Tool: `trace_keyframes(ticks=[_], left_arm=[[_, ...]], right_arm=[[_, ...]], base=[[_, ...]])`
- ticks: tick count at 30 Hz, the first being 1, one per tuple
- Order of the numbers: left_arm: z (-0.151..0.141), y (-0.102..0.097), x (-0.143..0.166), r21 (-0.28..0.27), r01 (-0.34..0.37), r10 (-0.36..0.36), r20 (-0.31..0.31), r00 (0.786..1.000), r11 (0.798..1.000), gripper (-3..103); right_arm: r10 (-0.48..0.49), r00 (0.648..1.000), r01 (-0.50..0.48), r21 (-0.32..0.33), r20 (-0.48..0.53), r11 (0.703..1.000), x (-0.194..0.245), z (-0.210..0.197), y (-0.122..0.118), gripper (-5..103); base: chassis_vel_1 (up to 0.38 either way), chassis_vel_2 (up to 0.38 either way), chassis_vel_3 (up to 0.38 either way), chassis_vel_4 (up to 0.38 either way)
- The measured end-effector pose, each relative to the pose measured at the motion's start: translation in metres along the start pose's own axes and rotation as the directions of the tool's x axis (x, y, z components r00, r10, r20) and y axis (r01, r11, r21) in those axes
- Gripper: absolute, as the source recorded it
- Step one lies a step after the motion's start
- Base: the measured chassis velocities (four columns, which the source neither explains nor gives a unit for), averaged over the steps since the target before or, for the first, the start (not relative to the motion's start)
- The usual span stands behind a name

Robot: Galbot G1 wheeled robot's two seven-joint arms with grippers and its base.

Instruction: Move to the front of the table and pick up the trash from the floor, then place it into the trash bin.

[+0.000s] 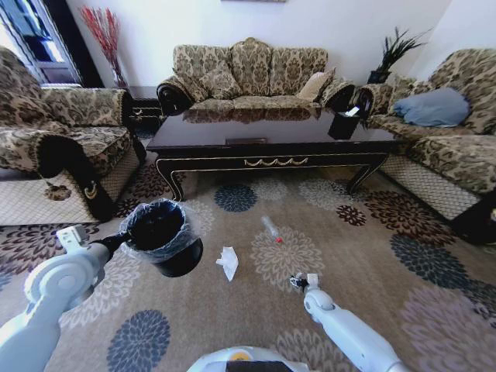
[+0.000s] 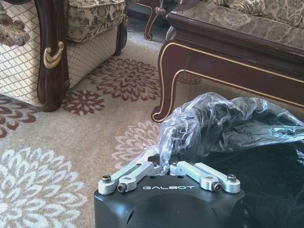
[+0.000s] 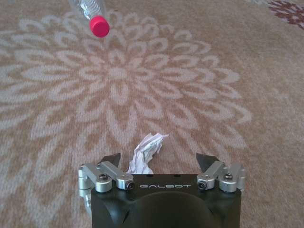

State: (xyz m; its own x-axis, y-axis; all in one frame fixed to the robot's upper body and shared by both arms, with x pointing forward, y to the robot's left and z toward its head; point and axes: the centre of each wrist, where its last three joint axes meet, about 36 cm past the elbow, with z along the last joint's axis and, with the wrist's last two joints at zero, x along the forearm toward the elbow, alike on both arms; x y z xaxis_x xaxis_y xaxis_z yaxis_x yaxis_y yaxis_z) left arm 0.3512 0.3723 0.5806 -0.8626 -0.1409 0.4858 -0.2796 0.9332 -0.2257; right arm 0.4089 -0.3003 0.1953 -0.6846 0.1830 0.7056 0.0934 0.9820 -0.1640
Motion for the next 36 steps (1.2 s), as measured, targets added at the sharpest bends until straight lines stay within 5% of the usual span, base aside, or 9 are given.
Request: trace_keyframes(ticks=[4, 6, 8, 10, 14, 16, 24, 36], left_arm=[[0.000, 0.000, 0.000, 0.000, 0.000, 0.000, 0.000, 1.000, 1.000, 4], [0.000, 0.000, 0.000, 0.000, 0.000, 0.000, -0.001, 1.000, 1.000, 4], [0.001, 0.000, -0.001, 0.000, -0.001, 0.001, -0.003, 1.000, 1.000, 4], [0.001, -0.001, -0.001, 0.001, -0.001, 0.001, -0.004, 1.000, 1.000, 4], [0.002, -0.002, -0.002, 0.002, -0.004, 0.004, -0.006, 1.000, 1.000, 4], [0.002, -0.002, -0.003, 0.003, -0.005, 0.005, -0.006, 1.000, 1.000, 4], [0.004, -0.004, -0.005, 0.006, -0.010, 0.010, -0.010, 1.000, 1.000, 4], [0.009, -0.004, -0.006, 0.015, -0.007, 0.008, -0.017, 1.000, 1.000, 4]], right_arm=[[-0.001, 1.000, 0.001, 0.011, 0.003, 1.000, -0.003, 0.006, 0.001, 71], [-0.002, 1.000, 0.002, 0.013, 0.004, 1.000, -0.003, 0.006, 0.001, 71], [-0.002, 1.000, 0.002, 0.016, 0.006, 1.000, -0.003, 0.005, 0.000, 54], [-0.001, 1.000, 0.001, 0.019, 0.008, 1.000, -0.003, 0.005, 0.000, 54], [0.010, 1.000, -0.010, 0.037, 0.011, 0.999, -0.002, 0.010, -0.005, 33], [0.011, 1.000, -0.011, 0.042, 0.011, 0.999, 0.000, 0.012, -0.006, 33], [0.009, 0.999, -0.011, 0.060, 0.033, 0.998, 0.006, 0.018, -0.008, 3], [-0.052, 0.981, 0.049, 0.023, 0.188, 0.999, 0.025, -0.022, -0.010, 0]], base=[[0.000, 0.000, 0.000, 0.000], [0.000, 0.000, 0.000, 0.000], [0.000, 0.000, 0.000, 0.000], [0.000, 0.000, 0.000, 0.000], [0.000, 0.000, 0.000, 0.000], [0.000, 0.000, 0.000, 0.000], [0.000, 0.000, 0.000, 0.000], [0.000, 0.000, 0.000, 0.000]])
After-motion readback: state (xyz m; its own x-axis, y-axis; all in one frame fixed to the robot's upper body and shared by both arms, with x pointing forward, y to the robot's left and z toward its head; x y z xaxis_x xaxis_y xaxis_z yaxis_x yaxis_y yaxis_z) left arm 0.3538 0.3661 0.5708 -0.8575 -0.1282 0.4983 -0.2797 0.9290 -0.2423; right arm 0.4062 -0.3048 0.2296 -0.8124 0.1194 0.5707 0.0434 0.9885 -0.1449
